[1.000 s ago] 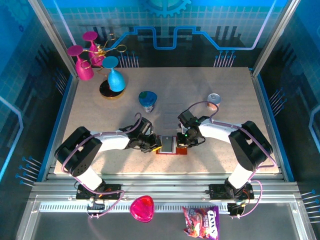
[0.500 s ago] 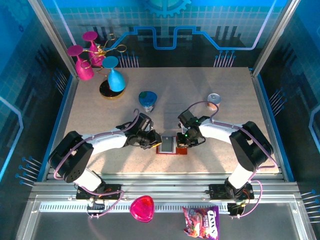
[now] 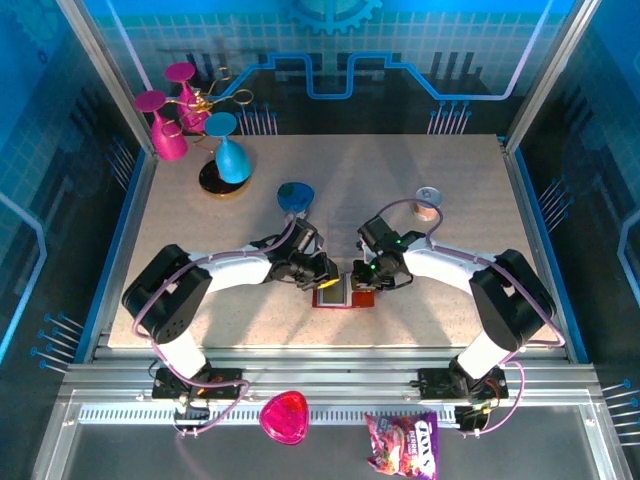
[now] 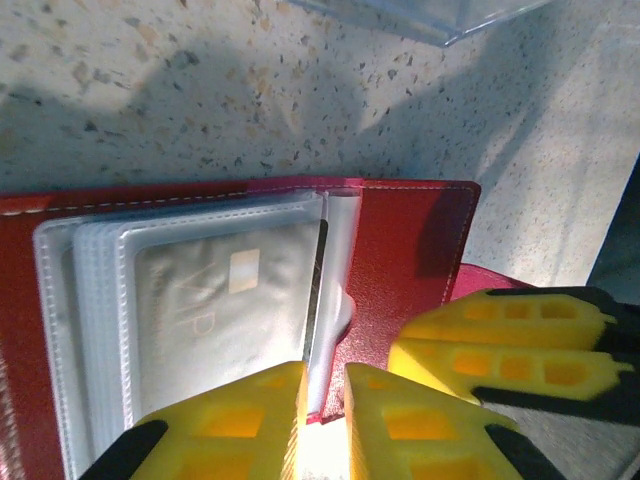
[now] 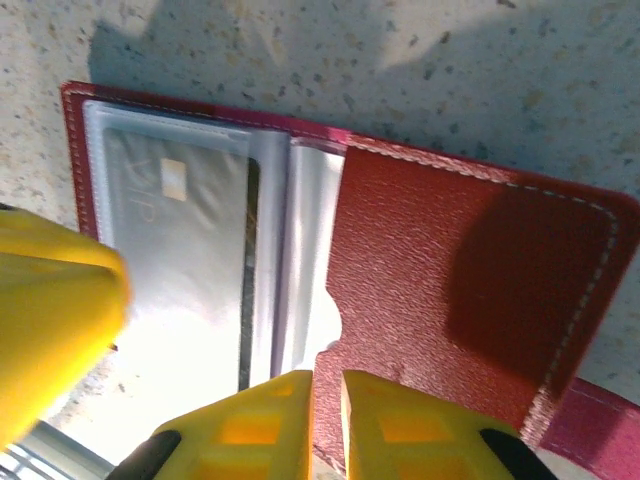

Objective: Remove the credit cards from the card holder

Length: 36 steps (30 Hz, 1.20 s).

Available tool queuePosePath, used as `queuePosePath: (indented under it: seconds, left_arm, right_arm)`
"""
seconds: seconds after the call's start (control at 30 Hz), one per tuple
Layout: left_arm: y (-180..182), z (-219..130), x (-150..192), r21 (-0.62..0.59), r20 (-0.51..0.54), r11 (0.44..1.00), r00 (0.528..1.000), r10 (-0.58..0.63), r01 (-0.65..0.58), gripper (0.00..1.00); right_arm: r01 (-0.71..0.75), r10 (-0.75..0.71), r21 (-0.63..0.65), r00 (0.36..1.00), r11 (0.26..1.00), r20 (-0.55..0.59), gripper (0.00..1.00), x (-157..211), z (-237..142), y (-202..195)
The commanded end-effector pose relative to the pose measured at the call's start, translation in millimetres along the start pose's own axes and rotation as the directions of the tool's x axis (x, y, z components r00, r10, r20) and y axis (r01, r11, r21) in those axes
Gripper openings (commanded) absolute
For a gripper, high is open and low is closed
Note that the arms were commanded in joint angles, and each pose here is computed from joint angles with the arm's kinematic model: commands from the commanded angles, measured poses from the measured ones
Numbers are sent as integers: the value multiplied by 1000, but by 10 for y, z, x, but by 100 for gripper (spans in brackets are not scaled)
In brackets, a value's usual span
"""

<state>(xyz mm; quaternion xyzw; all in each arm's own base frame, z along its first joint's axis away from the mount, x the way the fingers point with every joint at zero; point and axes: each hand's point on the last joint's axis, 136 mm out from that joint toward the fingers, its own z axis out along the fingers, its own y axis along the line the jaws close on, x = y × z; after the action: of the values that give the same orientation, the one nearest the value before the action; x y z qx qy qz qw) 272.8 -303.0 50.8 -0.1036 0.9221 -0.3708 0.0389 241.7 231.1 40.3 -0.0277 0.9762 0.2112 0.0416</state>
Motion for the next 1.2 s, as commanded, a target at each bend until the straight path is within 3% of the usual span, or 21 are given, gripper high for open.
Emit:
queuePosePath:
  seconds: [0.0,0.4,1.17]
  left_arm:
    - [-28,48,19,6,-20,1000,1000,20,-19,17]
    - [265,42,76,-76,-4,997,1000,2,-3,15]
    - [346,28,112,-89,2,996,1000,-16,16,14]
  right_arm:
    - [-21,22,-85,1000,996,8,15,-42,-20,190]
    - [-74,70,-178,997,981,-29,19,-68,142,330]
    - [-103,92,-179,993,978,-71,21,-15,315,270]
